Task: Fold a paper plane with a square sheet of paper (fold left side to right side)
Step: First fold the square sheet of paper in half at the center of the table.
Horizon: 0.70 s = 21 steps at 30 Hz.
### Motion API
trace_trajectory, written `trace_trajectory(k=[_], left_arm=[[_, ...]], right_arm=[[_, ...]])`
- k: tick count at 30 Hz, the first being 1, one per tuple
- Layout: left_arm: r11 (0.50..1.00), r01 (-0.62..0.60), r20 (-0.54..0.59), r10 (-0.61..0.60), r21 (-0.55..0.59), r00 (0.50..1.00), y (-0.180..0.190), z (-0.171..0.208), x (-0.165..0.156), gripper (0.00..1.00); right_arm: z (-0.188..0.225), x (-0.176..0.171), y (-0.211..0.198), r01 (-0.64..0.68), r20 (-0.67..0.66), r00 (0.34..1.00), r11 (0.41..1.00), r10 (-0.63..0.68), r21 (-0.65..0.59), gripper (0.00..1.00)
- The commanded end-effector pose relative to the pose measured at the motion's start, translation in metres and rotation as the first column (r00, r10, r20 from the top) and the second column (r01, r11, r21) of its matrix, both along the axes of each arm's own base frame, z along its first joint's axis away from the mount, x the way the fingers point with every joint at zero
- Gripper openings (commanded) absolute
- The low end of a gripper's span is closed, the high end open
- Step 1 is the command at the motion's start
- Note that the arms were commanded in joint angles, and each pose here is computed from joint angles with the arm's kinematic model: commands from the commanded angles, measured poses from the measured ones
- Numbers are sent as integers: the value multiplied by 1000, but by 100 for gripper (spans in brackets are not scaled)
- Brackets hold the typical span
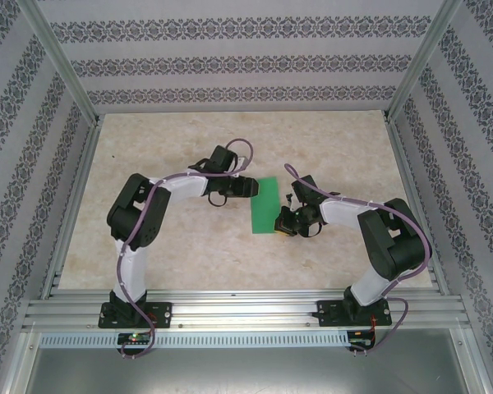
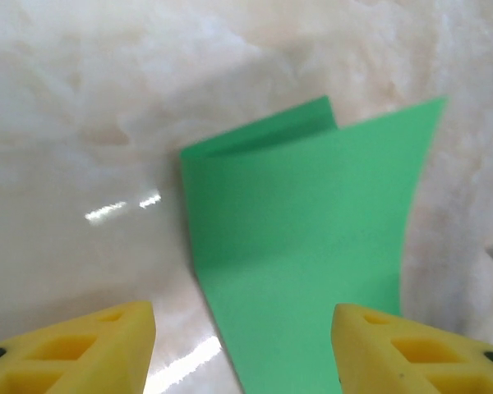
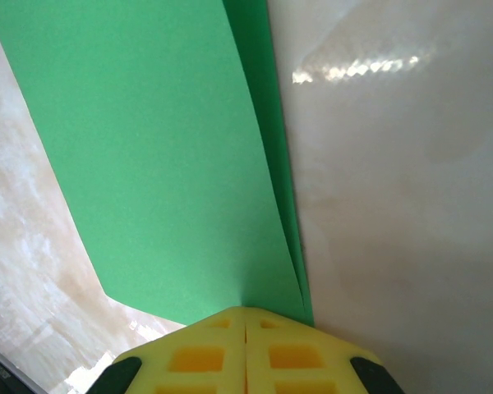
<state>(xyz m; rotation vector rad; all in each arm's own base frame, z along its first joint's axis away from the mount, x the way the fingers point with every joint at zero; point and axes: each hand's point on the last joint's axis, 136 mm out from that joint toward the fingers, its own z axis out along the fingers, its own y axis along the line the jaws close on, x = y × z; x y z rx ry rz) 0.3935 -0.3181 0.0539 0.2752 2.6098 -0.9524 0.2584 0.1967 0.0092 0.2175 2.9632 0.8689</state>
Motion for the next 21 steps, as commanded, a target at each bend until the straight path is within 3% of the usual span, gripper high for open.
trace_trajectory(k=[1,10,21], left_arm=[[991,61,59,-55,-118,997,-20,35,-7,58],[987,106,24,-104,-120,994,-51,16,-13,57],[999,50,16,-50,6,999,-43,-20,9,57]], right_arm=[[-37,-29,-37,4,-105,994,978,-26,-211,7],[-38,-28,-37,2,-107,994,977,-26,-211,7],[-37,-29,-37,1,-112,993,977,-25,-213,7]])
